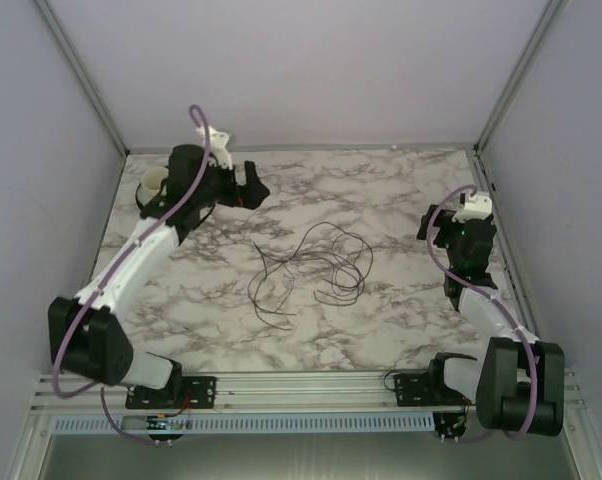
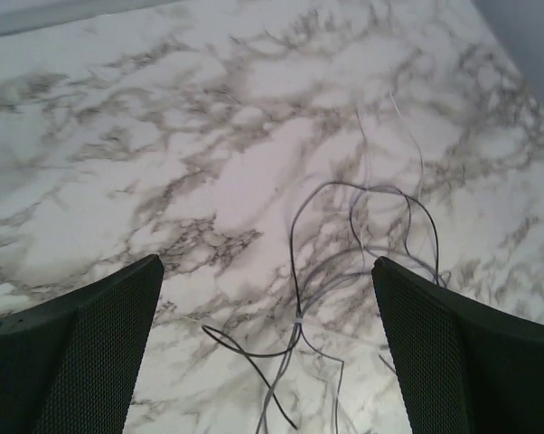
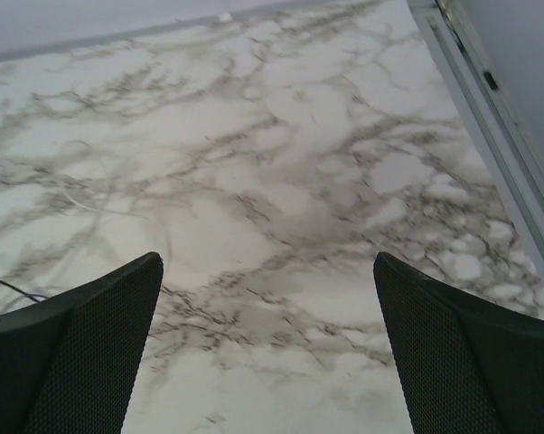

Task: Zip-tie the wires
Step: Reset both arms

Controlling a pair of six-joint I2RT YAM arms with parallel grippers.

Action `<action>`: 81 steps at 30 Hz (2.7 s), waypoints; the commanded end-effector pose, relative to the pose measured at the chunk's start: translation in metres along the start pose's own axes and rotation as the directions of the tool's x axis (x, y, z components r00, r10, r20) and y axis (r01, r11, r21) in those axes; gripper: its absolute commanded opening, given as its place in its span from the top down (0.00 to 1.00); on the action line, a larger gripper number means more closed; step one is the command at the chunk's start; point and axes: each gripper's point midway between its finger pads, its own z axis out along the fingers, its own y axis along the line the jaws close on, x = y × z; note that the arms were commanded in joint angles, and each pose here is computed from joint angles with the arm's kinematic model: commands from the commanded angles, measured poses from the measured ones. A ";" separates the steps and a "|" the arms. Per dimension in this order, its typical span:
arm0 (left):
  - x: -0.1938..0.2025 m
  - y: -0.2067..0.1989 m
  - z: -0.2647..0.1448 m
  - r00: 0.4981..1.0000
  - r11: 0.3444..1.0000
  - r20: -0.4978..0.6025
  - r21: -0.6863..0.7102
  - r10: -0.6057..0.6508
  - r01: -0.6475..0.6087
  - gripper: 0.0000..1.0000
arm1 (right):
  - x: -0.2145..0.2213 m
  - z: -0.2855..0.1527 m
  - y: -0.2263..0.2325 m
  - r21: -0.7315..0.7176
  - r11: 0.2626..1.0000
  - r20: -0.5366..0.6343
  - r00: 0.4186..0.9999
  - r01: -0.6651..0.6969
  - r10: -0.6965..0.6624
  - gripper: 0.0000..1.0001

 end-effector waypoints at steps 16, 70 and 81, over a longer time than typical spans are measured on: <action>0.009 0.091 -0.075 0.815 0.901 0.579 -0.364 0.022 0.234 0.00 | 0.045 -0.004 -0.040 0.122 0.990 0.263 0.960 0.069 -0.100 0.01; 0.150 0.193 -0.071 0.870 0.702 0.418 -0.701 0.261 0.126 0.00 | 0.050 0.010 -0.034 0.115 0.986 0.197 0.970 0.118 -0.139 0.01; 0.154 0.208 -0.079 0.885 0.639 0.418 -0.743 0.206 0.202 0.00 | 0.051 0.011 -0.034 0.115 0.986 0.194 0.971 0.118 -0.139 0.01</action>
